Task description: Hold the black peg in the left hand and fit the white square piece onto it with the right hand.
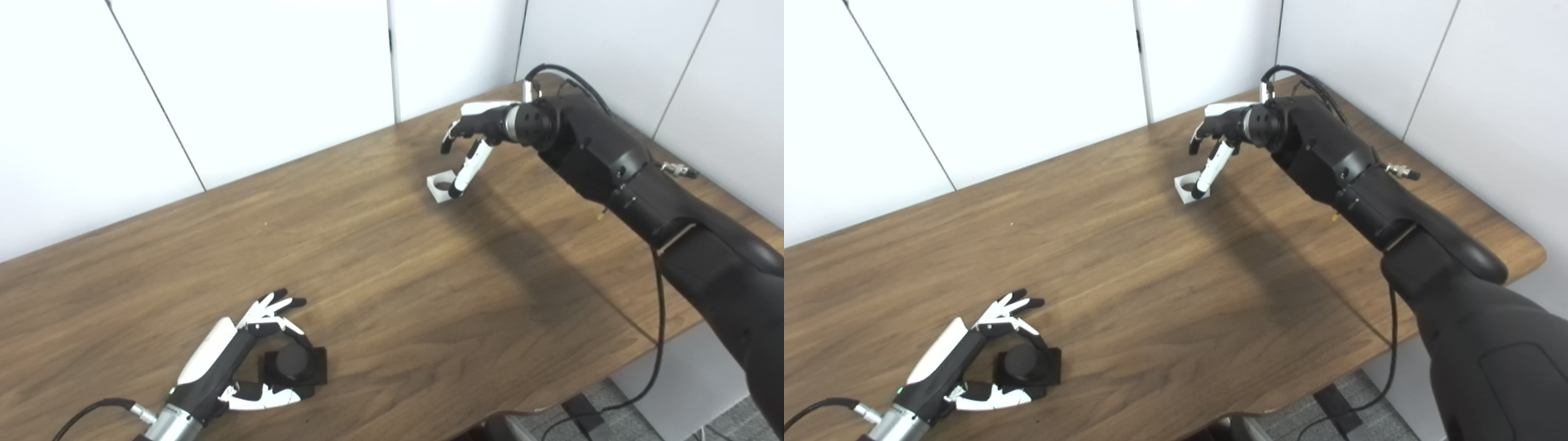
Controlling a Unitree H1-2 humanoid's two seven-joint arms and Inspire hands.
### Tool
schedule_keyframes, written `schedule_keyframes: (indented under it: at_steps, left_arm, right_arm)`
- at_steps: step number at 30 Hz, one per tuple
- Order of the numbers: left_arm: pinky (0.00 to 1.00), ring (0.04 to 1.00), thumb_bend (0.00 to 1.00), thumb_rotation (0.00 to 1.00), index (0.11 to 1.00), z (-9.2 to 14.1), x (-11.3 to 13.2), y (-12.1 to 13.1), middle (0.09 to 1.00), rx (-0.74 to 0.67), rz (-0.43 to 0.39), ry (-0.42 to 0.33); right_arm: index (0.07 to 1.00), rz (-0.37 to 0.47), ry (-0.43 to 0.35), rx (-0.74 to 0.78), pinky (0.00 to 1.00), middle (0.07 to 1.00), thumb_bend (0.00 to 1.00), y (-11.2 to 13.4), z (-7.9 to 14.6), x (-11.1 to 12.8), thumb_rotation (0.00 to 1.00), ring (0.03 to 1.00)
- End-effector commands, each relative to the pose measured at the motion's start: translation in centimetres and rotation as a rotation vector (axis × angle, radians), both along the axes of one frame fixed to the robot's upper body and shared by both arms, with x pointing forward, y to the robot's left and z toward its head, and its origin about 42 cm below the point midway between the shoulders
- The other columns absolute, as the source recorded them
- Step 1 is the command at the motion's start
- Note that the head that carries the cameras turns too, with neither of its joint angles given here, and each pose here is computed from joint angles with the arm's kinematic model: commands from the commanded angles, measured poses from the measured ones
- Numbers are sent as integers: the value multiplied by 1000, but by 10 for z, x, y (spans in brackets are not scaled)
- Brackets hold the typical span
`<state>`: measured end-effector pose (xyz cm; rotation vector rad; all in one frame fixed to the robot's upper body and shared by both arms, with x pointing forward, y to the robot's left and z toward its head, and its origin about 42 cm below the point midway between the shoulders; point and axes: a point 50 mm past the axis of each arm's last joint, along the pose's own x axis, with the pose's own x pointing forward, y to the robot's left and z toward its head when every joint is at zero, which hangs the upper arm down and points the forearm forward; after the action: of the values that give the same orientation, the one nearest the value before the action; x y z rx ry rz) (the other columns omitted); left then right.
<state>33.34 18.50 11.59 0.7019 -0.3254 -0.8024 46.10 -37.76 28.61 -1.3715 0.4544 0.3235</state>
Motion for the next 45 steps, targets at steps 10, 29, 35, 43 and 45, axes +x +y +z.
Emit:
schedule_keyframes:
  at_steps: [10,29,35,43,45]
  left_arm:
    - [1000,994,521,52,488,-23,-12,12,905,137,11,85]
    - [1000,1000,521,52,488,-19,-15,14,908,136,16,88]
    - [1000,1000,522,53,488,-19,-16,13,910,135,18,93]
    - [1000,1000,522,52,488,-16,-20,13,910,142,24,87]
    - [1000,1000,522,53,488,-16,-20,13,910,148,27,87]
  right_arm:
    - [802,10,-53,8,786,988,967,7,11,2,365,978]
    - [757,29,-84,15,778,929,863,13,-29,0,291,920]
    - [706,24,-139,-8,770,883,780,11,-39,-1,234,882]
    - [674,6,-178,-8,769,862,740,8,-49,2,195,869]
    - [672,7,-180,-10,763,857,736,8,-51,3,190,865]
